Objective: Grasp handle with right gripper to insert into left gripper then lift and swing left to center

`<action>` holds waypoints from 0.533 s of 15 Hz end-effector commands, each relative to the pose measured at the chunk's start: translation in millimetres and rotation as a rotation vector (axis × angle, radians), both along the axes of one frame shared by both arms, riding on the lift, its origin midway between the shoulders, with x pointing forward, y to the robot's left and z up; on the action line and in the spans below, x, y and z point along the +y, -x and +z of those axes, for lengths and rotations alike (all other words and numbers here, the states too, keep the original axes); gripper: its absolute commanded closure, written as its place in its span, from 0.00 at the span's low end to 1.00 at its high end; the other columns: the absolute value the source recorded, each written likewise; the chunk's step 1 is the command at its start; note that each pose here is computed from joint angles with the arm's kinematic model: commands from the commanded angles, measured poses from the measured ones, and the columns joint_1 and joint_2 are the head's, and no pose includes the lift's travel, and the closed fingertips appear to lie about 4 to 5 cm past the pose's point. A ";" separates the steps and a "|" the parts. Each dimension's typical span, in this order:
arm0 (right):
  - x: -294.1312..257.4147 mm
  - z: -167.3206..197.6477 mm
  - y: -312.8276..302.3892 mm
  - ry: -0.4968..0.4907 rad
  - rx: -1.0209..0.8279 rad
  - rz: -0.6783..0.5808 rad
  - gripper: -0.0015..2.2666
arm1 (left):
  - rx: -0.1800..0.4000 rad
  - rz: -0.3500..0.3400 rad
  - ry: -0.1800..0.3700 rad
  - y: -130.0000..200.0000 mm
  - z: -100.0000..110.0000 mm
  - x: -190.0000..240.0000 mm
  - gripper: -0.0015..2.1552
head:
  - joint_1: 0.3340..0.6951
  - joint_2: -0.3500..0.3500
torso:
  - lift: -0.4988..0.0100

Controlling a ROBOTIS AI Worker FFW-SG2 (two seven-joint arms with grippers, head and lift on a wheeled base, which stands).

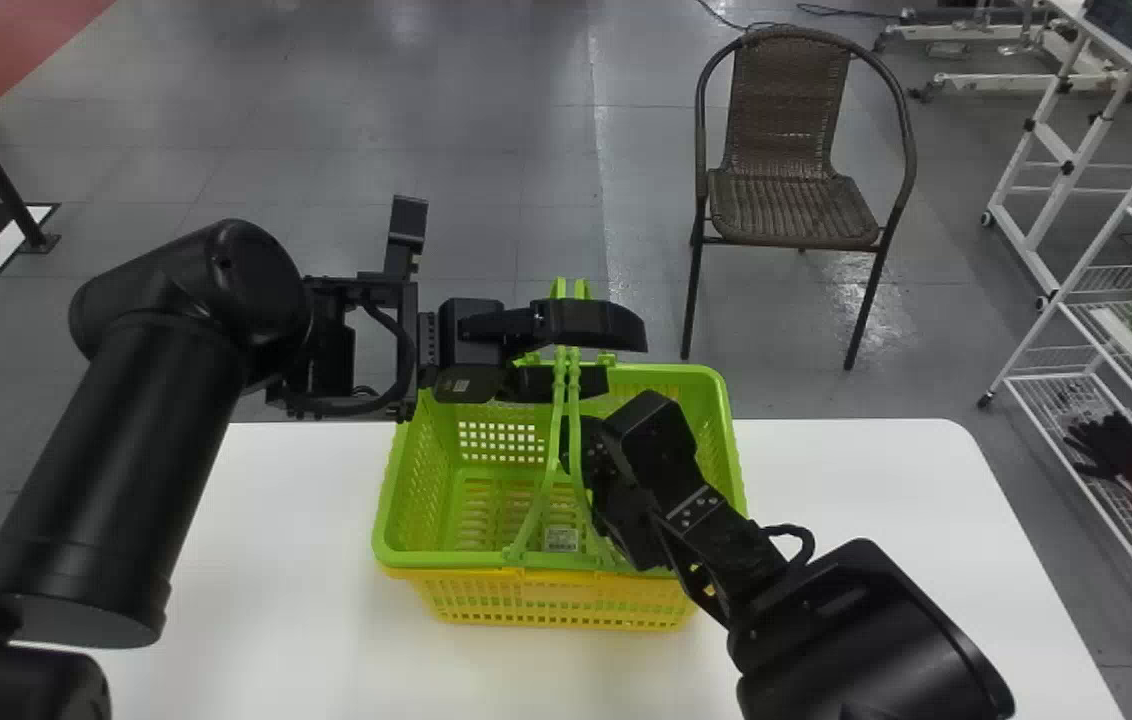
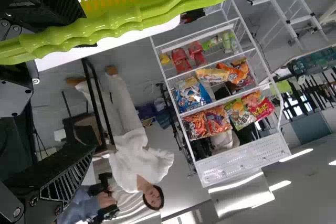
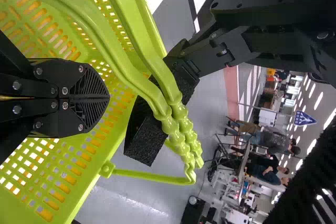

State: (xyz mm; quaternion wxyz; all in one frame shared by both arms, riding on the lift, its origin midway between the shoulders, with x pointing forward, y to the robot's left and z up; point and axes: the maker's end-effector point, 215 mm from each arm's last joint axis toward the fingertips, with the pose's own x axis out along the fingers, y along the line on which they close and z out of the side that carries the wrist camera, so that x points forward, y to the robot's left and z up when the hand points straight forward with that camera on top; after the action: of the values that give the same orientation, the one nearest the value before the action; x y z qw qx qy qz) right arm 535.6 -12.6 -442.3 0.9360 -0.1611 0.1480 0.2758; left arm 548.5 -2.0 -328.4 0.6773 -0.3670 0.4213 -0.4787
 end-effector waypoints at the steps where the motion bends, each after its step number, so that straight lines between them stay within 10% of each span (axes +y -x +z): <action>1: -19.0 6.4 -5.3 -0.006 -0.003 -0.040 1.00 | -0.001 0.001 0.001 -0.4 0.4 1.0 0.06 | 1.00 0.48 | 0.98; 8: -160.8 33.5 20.1 -0.109 -0.041 -0.274 1.00 | 0.019 0.002 0.022 -0.4 2.2 0.6 0.06 | 1.00 0.33 | 0.98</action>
State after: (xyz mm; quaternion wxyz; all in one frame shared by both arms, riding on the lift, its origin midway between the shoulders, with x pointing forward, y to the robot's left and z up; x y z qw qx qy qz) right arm 529.7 -144.0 -414.4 0.9693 -0.1068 0.1428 0.1691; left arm 547.7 -1.2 -329.0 0.6710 -0.3771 0.4231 -0.4780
